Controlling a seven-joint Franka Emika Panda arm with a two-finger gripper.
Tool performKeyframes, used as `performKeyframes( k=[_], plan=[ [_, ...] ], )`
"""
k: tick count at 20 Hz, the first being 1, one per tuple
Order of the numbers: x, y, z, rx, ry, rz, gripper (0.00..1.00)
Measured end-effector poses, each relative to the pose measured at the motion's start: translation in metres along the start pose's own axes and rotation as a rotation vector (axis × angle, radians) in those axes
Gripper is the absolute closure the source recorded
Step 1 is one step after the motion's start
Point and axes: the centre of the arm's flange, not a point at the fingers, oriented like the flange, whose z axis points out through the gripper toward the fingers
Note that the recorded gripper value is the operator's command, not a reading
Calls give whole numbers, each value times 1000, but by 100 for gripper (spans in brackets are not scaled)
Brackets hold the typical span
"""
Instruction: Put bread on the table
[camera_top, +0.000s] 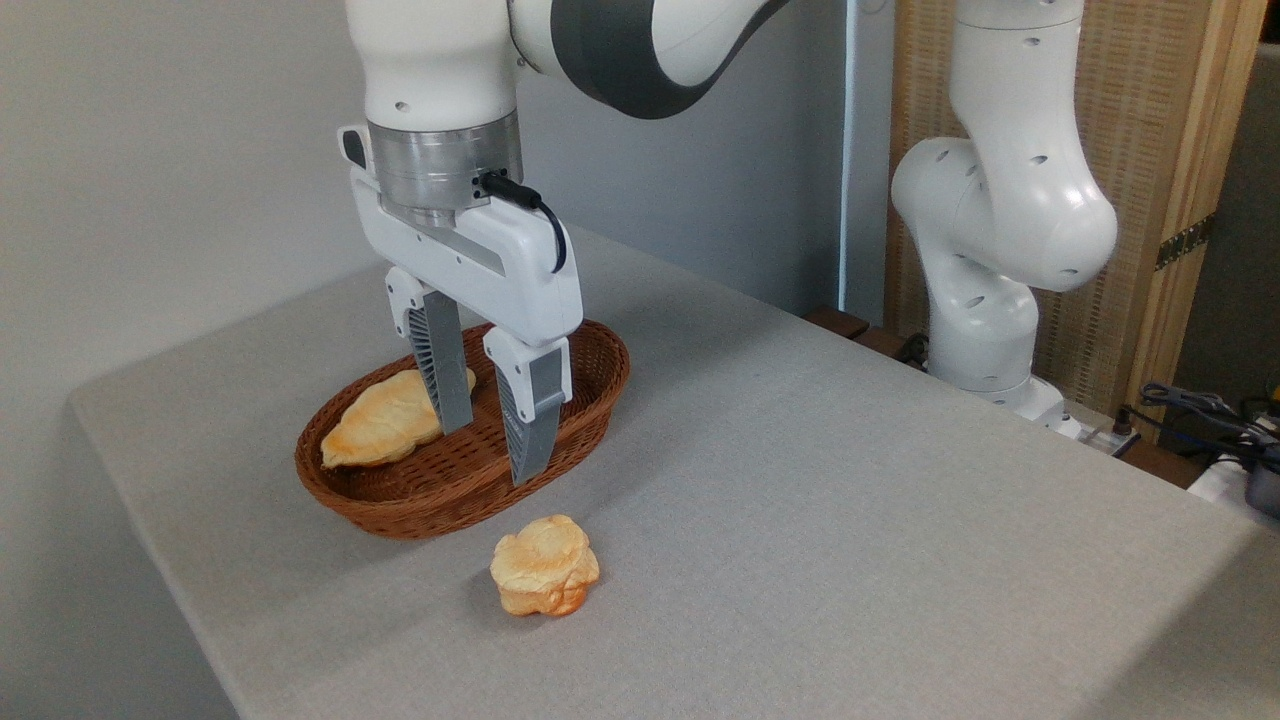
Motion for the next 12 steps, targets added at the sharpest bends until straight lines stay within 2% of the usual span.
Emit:
performKeyframes(
  k=[12],
  plan=[
    [-2, -2, 0, 1, 0, -5, 0]
  ],
)
